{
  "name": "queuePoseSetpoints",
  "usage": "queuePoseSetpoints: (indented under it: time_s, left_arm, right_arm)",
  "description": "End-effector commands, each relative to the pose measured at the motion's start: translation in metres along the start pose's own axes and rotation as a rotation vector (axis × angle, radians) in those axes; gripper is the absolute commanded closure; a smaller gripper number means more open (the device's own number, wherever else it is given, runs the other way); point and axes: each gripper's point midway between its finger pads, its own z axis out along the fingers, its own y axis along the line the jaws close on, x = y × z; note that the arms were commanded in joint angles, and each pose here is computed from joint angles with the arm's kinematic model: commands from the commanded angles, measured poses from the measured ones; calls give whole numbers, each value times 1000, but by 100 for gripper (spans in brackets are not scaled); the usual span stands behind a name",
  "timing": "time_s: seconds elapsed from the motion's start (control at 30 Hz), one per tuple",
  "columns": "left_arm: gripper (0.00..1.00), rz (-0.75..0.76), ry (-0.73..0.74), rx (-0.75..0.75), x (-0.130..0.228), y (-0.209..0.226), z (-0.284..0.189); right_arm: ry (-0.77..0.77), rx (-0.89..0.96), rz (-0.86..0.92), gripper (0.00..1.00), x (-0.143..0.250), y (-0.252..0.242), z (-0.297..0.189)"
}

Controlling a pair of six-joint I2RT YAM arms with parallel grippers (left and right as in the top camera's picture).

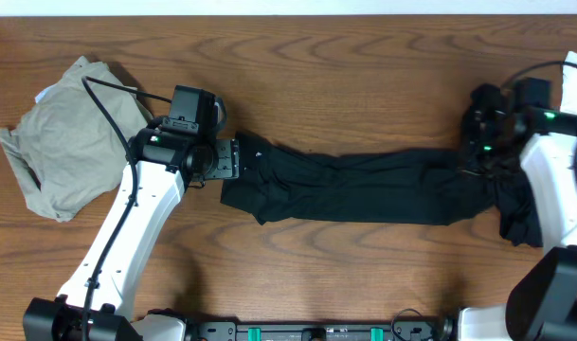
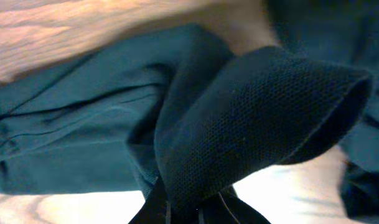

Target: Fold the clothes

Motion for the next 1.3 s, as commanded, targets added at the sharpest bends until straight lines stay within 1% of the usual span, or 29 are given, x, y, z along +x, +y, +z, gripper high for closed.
queuePoseSetpoints:
  time_s: [0.0, 0.1, 0.47, 0.5, 0.57, 0.6, 0.7, 0.83, 0.97, 1.27]
  left_arm:
    - [27, -17, 5, 12, 2, -1, -1]
    - [27, -18, 8, 24, 2, -3, -1]
    - [27, -18, 16, 37, 4, -5, -1]
    - [27, -18, 16, 37, 4, -5, -1]
    - [27, -18, 15, 37, 4, -5, -1]
    - [27, -18, 15, 37, 4, -5, -1]
    - [27, -18, 15, 37, 4, -5, -1]
    - [27, -18, 17, 36, 4, -5, -1]
    - [27, -18, 18, 36, 5, -5, 0]
    - [27, -18, 28, 33, 8, -4, 2]
  right_arm:
    - [-27, -21, -20, 99, -3, 31, -4]
    - [-24, -19, -53, 99, 1, 55, 3]
    - [38, -12, -113, 98, 16, 108, 48]
    - [45, -14, -125, 96, 18, 113, 53]
    - [56, -14, -147, 83, 21, 119, 60]
    - [60, -19, -158, 79, 22, 123, 63]
    - [60, -74, -203, 72, 26, 145, 71]
    - [54, -177, -305, 68, 30, 175, 73]
    - [66, -263, -414, 68, 38, 191, 69]
    - [74, -255, -412, 65, 37, 185, 70]
